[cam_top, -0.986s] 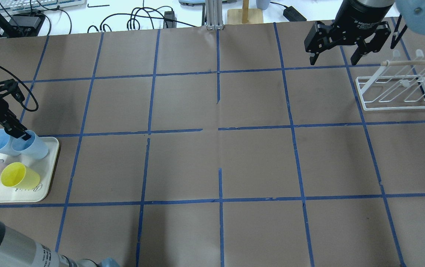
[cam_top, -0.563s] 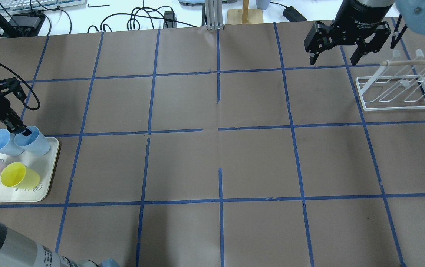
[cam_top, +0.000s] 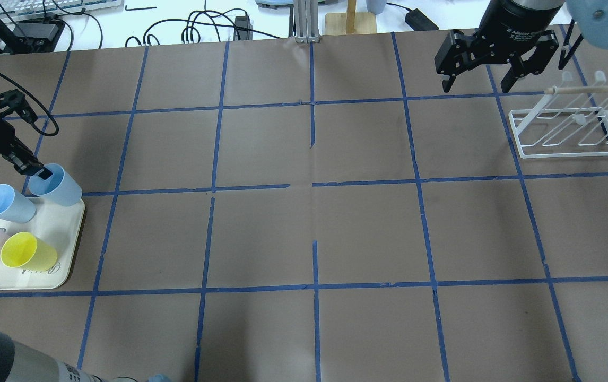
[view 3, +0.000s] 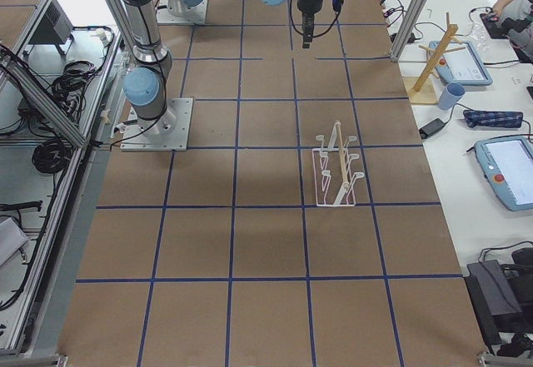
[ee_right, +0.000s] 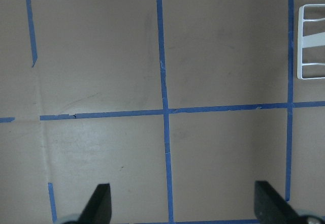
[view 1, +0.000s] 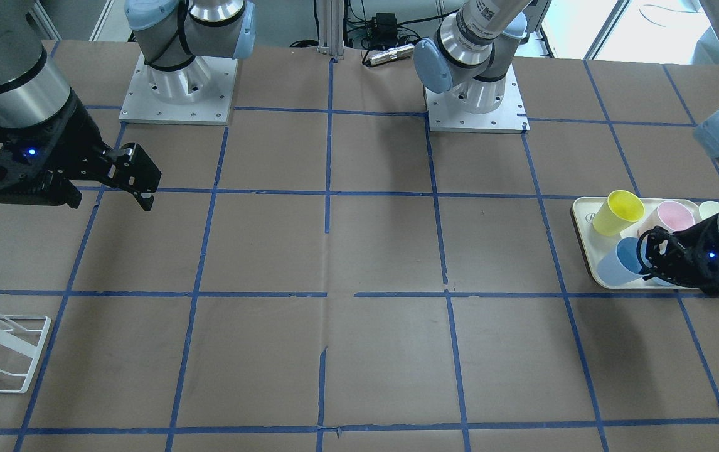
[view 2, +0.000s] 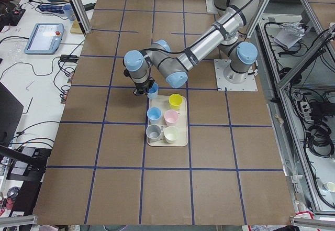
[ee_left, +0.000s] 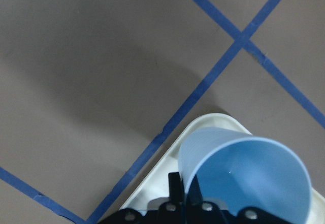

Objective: Transfer IKEA cup to right arm and place on rack

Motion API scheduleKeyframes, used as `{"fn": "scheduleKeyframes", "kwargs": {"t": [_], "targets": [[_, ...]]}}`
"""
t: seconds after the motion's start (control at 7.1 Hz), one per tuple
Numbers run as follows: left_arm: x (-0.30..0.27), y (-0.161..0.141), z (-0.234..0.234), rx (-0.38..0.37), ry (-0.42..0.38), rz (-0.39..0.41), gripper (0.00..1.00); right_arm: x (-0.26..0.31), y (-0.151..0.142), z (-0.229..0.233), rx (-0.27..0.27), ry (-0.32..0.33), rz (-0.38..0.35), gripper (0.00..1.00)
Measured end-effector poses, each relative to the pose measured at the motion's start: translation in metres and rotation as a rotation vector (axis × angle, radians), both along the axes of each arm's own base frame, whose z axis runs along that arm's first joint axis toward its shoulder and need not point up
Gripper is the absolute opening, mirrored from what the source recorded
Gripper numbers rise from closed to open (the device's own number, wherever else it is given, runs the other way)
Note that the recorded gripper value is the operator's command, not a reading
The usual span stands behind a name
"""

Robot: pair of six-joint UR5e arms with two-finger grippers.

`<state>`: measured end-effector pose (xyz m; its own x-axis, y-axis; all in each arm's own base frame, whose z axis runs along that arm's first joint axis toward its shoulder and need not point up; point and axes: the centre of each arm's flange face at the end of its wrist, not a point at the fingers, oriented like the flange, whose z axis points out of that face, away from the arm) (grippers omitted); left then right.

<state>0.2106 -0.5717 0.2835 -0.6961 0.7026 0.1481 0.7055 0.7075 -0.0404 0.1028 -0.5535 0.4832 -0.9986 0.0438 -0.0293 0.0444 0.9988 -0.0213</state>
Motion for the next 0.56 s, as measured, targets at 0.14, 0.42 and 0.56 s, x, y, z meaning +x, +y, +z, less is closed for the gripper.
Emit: {"fn": "scheduleKeyframes", "kwargs": {"t": [0.14,0.42,0.56], "targets": [[-0.028,-0.001,0.022,-0.007,0.046,0.072,0.00,0.000,0.000,0.000,0.000,-0.001,0.000,1.00],[-0.087,-0.003,0.063,-0.029,0.172,0.252,0.00,0.000,0.000,-0.001,0.001,-0.001,0.000,1.00],[-0.124,-0.004,0.084,-0.027,0.247,0.368,0.00,0.000,0.000,-0.001,0.002,-0.001,0.000,1.00]]}}
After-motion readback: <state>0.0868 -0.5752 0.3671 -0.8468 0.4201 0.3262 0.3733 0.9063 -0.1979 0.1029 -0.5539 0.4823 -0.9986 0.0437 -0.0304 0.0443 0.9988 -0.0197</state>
